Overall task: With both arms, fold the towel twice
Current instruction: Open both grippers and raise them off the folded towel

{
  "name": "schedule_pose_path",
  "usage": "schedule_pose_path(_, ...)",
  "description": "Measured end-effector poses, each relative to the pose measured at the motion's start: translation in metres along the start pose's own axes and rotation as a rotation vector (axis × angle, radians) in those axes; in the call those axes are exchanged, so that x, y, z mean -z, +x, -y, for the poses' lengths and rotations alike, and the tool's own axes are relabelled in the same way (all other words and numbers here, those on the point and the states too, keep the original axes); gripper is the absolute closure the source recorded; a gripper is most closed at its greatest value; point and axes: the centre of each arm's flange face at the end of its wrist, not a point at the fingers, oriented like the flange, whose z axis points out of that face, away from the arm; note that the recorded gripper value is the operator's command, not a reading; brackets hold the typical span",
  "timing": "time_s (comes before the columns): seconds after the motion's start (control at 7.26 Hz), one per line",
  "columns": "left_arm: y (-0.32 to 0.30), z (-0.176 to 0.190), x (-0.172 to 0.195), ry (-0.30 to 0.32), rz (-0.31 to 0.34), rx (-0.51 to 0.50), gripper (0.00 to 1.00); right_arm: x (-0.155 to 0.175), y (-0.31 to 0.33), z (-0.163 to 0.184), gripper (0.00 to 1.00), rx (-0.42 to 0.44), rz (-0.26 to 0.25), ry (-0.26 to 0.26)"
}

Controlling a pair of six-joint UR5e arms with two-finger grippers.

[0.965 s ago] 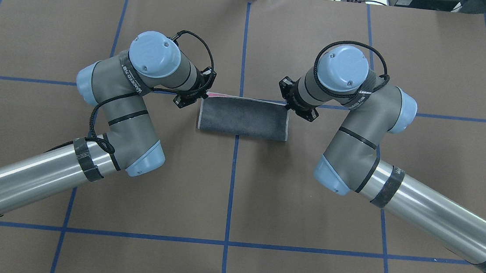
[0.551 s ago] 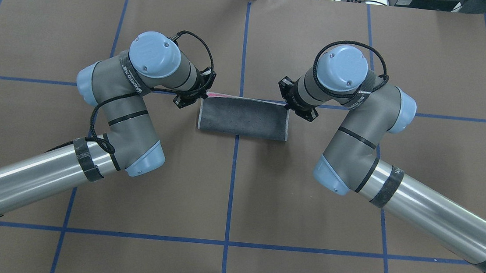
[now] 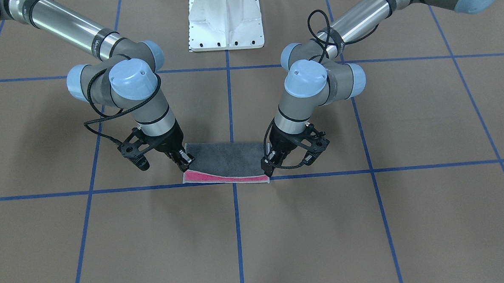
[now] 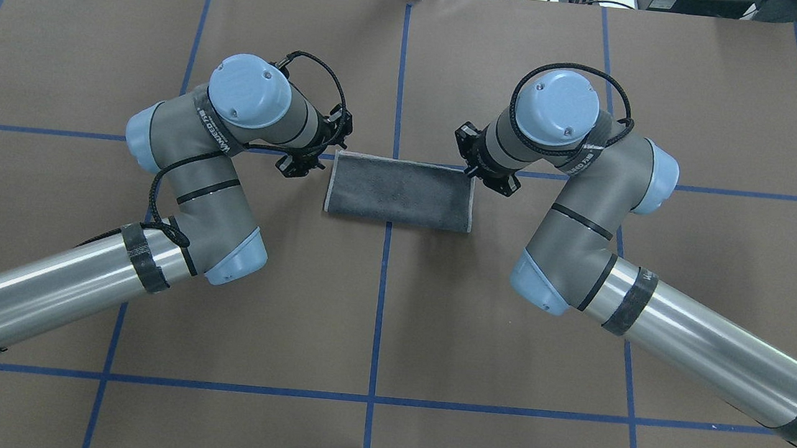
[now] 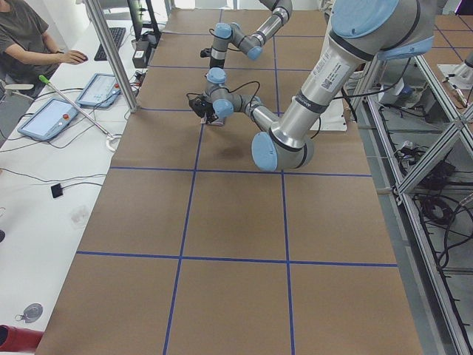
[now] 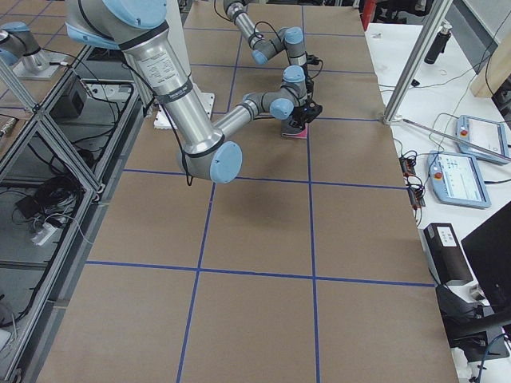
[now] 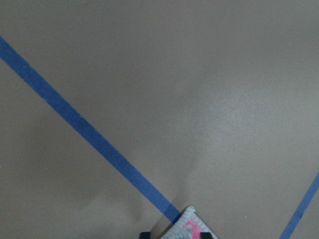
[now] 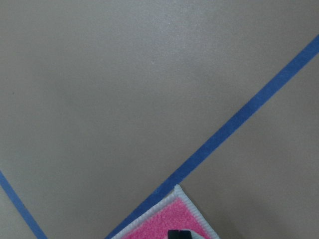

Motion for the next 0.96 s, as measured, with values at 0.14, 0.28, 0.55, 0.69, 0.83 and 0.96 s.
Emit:
schedule_pose_path(0.14,0.006,0.004,0.005,0.002,-0.011,0.000,0.00,0.003,-0.004,0.001,0.00,-0.003,0.007,0.001)
schedule_pose_path(0.28,0.015,0.005,0.011,0.001,-0.024,0.001,0.00,0.006,-0.005,0.004,0.00,-0.005,0.016,0.002)
schedule_pose_path(0.55,0.027,0.003,0.024,-0.011,-0.040,0.000,0.00,0.005,0.008,-0.003,0.12,-0.043,0.055,-0.023)
schedule_pose_path(0.69,0.032,0.006,0.034,-0.030,-0.045,0.003,0.00,0.005,0.024,-0.014,0.14,-0.117,0.061,-0.046)
schedule_pose_path(0.83,0.035,0.011,0.042,-0.048,-0.048,0.007,0.00,0.002,0.039,-0.027,0.18,-0.193,0.057,-0.061)
schedule_pose_path(0.96,0.037,0.015,0.045,-0.055,-0.050,0.010,0.00,-0.005,0.050,-0.045,0.22,-0.253,0.048,-0.065)
